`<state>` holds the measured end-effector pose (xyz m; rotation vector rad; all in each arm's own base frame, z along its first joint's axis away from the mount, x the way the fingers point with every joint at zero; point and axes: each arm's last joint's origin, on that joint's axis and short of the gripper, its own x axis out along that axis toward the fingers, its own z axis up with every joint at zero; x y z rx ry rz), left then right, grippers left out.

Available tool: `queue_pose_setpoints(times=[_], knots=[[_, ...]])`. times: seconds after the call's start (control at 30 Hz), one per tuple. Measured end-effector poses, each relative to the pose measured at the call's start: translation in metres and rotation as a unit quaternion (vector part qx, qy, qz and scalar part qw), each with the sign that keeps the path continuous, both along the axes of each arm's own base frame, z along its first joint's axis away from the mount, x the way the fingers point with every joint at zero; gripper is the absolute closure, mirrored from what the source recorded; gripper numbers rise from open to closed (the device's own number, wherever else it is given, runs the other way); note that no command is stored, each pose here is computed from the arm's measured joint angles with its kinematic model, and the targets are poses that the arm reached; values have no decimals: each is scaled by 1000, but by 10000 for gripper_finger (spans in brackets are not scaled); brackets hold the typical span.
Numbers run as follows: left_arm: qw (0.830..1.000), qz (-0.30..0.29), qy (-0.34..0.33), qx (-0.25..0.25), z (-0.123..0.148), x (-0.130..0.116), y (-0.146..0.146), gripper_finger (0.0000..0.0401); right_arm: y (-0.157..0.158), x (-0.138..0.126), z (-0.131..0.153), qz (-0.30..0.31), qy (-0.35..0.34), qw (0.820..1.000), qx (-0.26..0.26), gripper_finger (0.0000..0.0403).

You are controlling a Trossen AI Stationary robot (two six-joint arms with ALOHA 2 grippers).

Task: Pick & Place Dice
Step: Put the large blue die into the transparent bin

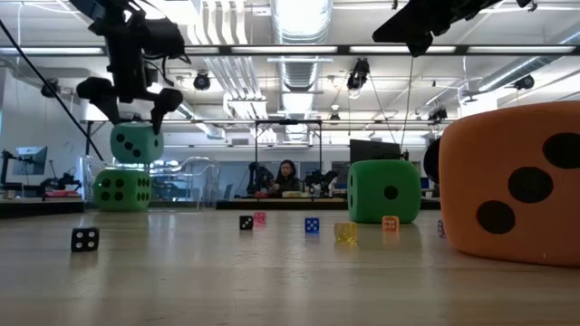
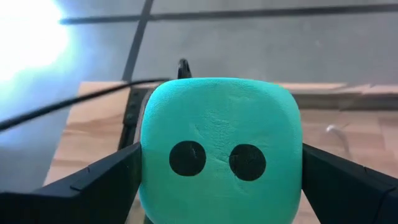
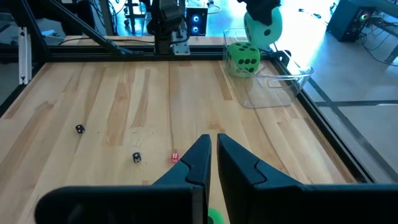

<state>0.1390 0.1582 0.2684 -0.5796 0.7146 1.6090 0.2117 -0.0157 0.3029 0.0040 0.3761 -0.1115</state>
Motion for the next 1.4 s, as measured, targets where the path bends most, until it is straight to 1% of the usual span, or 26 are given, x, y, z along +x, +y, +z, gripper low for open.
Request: queue_pose_setpoints(times=[0.23,0.37,0.5,0.63,0.77,1.0,1.17,1.23,1.4], knots=[[999,8,23,30,-1,1,-2,6,0,0,0,0,0,1000,0,376],[998,10,32,52,-15,4,-3,6,0,0,0,0,0,1000,0,376],[997,6,27,66,-31,5,-4,6,0,0,0,0,0,1000,0,376],[997,4,28,74,-37,3,-5,6,0,0,0,0,0,1000,0,376],[998,-14,24,65,-34,0,-10,6,0,0,0,0,0,1000,0,376],[997,-45,-29,53,-23,-9,-23,6,0,0,0,0,0,1000,0,376],[998,-51,-26,36,-21,-15,-29,6,0,0,0,0,0,1000,0,376],[998,-47,-24,44,-20,-16,-30,6,0,0,0,0,0,1000,0,376],[995,-40,-27,87,-14,-14,-30,6,0,0,0,0,0,1000,0,376]])
